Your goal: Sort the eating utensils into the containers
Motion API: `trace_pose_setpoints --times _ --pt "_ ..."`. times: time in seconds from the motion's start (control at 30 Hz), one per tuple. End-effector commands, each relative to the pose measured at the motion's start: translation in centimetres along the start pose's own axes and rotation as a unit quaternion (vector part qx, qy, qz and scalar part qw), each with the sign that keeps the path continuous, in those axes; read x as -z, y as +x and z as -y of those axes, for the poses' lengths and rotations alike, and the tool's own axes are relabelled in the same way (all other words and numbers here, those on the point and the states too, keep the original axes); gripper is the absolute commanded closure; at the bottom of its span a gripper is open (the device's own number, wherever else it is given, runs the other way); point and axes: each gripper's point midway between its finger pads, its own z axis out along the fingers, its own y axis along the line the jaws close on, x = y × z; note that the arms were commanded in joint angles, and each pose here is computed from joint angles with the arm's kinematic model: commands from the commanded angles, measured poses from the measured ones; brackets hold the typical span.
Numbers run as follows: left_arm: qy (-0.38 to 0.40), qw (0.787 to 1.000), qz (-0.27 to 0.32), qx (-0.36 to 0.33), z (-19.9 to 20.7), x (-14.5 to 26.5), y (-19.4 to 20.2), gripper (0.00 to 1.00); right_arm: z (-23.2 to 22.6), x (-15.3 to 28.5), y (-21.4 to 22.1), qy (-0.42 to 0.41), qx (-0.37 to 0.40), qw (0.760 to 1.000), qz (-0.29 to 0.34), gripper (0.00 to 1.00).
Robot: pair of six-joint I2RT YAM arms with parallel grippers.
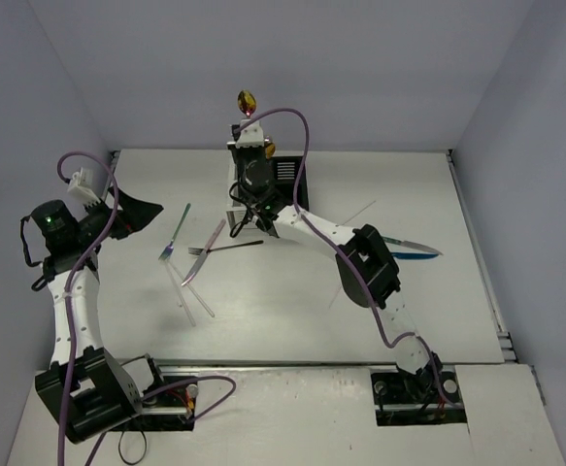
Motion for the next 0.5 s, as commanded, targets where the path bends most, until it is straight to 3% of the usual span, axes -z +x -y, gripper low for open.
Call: trace_pose_setpoints --times 0.0,0.47 --pt "0.014 0.998 0.022 -0.059 1.0 0.0 -2.3 0.1 2.8 -1.7 -6.9 0.052 -0.098 0.989 0.101 1.0" --pt "-0.005 0.998 0.011 -0.06 -1.3 -0.4 -1.2 0.1 2.2 -4.2 -1.7 0.062 -0.143 0.984 0.088 1.0"
